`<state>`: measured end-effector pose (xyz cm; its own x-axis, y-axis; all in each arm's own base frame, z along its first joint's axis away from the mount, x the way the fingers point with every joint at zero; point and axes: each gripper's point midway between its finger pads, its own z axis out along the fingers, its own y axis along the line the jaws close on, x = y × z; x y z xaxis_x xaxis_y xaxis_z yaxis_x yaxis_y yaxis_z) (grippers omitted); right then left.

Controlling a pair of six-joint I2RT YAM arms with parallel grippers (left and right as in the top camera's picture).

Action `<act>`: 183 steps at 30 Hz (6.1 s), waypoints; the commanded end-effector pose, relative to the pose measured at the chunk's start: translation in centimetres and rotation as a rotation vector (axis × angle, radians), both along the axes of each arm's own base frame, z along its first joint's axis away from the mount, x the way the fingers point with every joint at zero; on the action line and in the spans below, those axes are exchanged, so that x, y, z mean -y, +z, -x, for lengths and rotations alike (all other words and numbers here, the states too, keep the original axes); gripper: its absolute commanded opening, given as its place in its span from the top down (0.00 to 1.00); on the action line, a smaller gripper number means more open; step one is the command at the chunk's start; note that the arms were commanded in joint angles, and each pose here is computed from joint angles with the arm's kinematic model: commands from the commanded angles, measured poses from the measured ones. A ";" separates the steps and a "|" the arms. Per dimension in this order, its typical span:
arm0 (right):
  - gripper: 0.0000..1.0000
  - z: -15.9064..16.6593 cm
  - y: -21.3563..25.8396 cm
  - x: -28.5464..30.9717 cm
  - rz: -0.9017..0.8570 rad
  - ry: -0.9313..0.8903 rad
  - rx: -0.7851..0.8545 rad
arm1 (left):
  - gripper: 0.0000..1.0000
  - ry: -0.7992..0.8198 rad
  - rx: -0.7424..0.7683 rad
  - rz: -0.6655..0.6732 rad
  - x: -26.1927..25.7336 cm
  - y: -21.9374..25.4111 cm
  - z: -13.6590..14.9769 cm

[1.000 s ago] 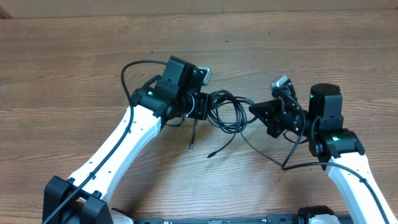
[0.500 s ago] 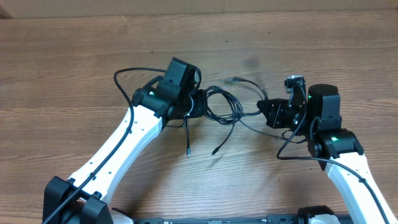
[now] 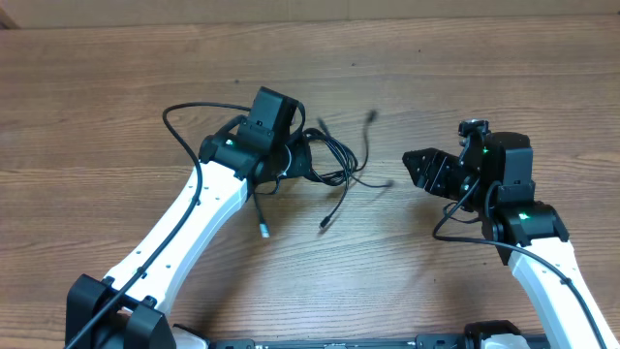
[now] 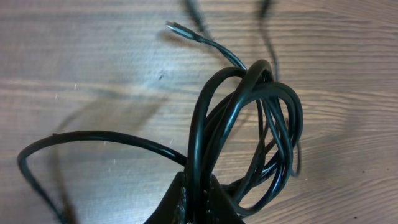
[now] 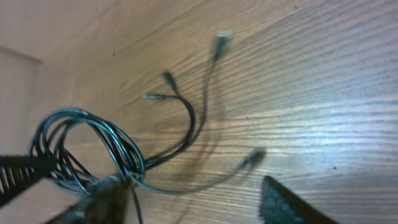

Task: Untangle cables

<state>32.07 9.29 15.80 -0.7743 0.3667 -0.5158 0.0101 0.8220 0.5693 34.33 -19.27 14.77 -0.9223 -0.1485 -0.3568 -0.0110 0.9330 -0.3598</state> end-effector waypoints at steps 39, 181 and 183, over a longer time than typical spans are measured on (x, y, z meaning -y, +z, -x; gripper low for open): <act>0.12 1.3 0.5 -1.5 0.013 0.159 0.019 | 0.96 -0.947 0.369 0.221 7.7 5.3 4.6; 0.07 0.0 -3.4 9.0 0.515 -0.224 -0.080 | 0.96 -1.183 0.275 0.672 12.9 10.0 13.2; 0.07 0.0 -3.4 9.4 0.534 -0.241 -0.085 | 0.96 -1.166 0.260 0.639 12.7 9.4 13.0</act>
<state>31.43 2.29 11.58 -0.7928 0.1880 -0.5798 0.1361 0.9818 0.1323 21.80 -31.97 23.30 -0.5541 0.4592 -0.6943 0.7873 0.0182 -0.6163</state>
